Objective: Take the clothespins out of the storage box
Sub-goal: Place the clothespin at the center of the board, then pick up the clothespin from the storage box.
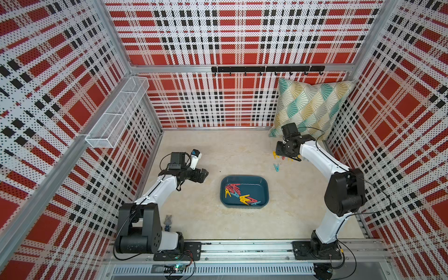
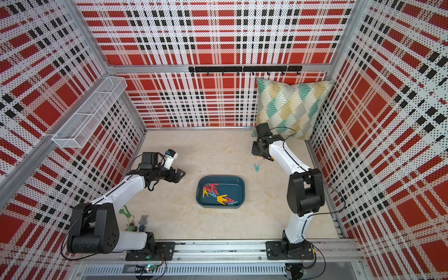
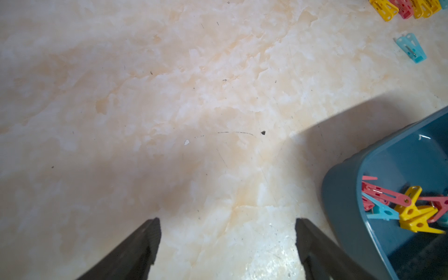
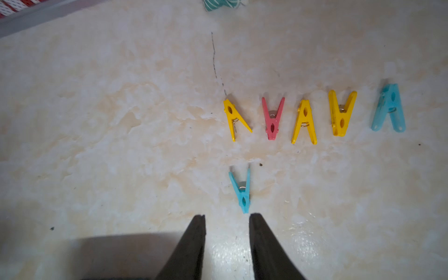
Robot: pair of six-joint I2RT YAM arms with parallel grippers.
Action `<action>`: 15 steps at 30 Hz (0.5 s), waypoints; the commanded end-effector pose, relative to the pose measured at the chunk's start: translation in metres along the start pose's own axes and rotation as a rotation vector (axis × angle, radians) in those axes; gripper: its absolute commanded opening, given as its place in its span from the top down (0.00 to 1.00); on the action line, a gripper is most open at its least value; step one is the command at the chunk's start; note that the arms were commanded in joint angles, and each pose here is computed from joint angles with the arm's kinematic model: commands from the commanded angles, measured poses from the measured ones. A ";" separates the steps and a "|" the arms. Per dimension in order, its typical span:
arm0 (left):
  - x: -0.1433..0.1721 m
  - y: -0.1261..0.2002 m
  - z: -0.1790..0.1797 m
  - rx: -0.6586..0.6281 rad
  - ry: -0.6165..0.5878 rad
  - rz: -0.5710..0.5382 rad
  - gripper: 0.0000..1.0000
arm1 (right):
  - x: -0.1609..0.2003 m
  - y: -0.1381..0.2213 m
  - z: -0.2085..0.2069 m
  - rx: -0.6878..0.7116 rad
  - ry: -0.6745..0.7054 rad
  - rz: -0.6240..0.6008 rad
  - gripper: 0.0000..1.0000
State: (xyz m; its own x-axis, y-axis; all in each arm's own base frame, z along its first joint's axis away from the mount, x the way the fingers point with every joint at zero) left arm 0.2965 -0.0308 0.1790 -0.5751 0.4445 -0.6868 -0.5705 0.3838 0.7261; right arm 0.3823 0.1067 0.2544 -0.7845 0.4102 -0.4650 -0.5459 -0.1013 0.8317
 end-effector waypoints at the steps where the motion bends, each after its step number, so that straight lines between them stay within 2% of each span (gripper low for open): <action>1: -0.001 0.003 0.001 -0.002 -0.006 -0.023 0.08 | 0.032 0.023 0.031 -0.153 0.160 0.051 0.63; 7: -0.001 0.002 0.002 -0.005 -0.003 -0.016 0.08 | 0.106 0.030 0.075 -0.301 0.440 0.240 0.64; 11: -0.001 0.002 0.002 -0.008 -0.003 -0.016 0.08 | 0.147 0.019 0.090 -0.381 0.539 0.368 0.65; 15: 0.000 0.002 0.002 -0.008 -0.002 -0.015 0.08 | 0.173 -0.001 0.101 -0.366 0.596 0.446 0.65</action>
State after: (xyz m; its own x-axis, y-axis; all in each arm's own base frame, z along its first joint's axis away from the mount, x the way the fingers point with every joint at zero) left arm 0.2966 -0.0306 0.1790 -0.5752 0.4444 -0.6868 -0.5711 0.3829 0.7261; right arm 0.2783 0.2564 0.2193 -0.9231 -0.2137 -0.3198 -0.1938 -0.4599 0.8666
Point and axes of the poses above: each gripper's point midway between its finger pads, its own y axis back along the fingers, its own z axis along the line the jaws close on, x = y × z, the point moved 10 cm from there along y, back along the fingers, and after that the axes turned 14 degrees about -y, right-handed, at the moved point
